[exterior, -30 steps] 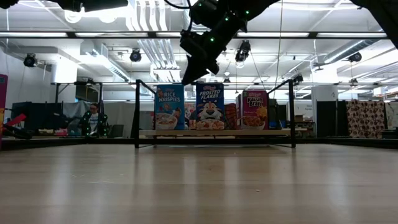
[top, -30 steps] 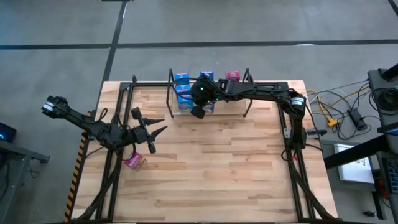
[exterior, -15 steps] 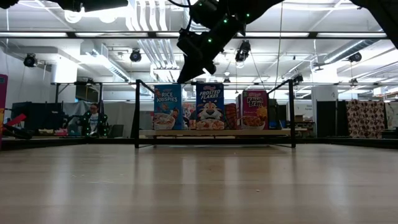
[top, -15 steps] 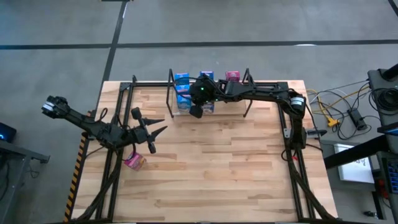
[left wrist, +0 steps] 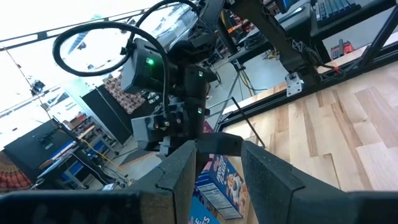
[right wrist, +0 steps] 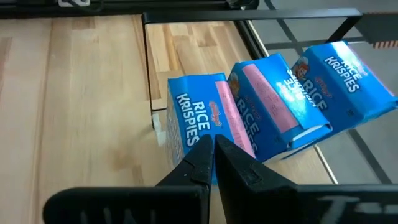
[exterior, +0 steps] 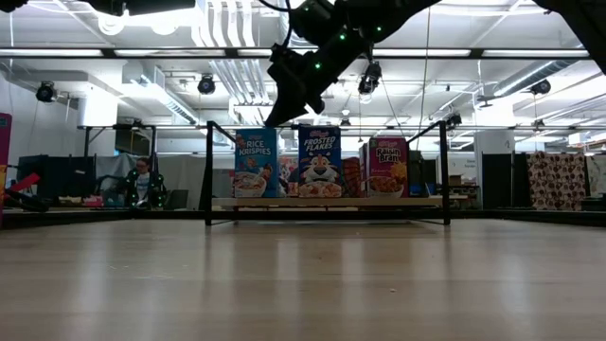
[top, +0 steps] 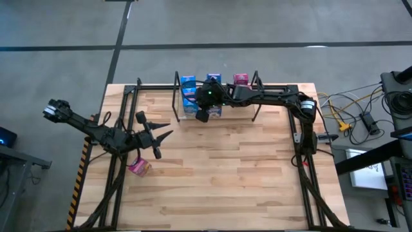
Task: Stack cereal on shelf
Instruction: Put the blue cereal box on the shelf aligned with the other blue cereal box
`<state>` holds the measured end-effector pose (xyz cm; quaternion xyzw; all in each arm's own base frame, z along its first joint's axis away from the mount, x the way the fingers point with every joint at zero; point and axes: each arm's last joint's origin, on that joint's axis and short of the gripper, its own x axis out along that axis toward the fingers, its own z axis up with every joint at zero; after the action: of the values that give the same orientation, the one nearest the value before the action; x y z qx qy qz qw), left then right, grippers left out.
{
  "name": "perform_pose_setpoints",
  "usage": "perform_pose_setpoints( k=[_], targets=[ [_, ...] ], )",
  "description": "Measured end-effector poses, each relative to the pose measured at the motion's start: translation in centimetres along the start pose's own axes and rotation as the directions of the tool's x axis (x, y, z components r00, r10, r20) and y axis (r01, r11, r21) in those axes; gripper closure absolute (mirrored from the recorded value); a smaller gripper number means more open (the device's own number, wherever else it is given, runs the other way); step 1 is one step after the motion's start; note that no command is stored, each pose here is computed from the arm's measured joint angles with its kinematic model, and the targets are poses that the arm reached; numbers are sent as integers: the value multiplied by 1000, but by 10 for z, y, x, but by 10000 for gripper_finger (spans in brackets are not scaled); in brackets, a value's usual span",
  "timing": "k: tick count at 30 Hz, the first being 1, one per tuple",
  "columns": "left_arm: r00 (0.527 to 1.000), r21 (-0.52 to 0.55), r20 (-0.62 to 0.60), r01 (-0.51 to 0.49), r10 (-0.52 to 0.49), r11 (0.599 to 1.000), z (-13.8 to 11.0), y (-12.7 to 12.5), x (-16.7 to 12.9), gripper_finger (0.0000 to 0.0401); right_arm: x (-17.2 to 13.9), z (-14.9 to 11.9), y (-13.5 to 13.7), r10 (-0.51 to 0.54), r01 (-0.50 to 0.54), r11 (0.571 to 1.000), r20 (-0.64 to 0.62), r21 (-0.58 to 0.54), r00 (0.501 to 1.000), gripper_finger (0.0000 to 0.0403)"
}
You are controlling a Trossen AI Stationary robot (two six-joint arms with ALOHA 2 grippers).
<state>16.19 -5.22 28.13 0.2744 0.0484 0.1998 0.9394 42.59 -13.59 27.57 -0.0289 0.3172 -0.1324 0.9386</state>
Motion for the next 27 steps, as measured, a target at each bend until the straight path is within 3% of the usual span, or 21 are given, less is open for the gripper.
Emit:
perform_pose_setpoints(
  k=[8, 17, 27],
  targets=[
    [1000, 1, 0, 0, 0, 1000, 0, 0, 0, 288, 7, 5, 1, -18, 16, 1000, 114, 15, 993, 394],
    [1000, 1, -1, 0, 0, 1000, 0, 0, 0, 288, 35, -6, 4, -20, 19, 1000, 122, 10, 992, 394],
    [1000, 1, -1, 0, 0, 1000, 0, 0, 0, 288, 38, -7, 4, -21, 21, 1000, 129, 5, 991, 394]
  ],
)
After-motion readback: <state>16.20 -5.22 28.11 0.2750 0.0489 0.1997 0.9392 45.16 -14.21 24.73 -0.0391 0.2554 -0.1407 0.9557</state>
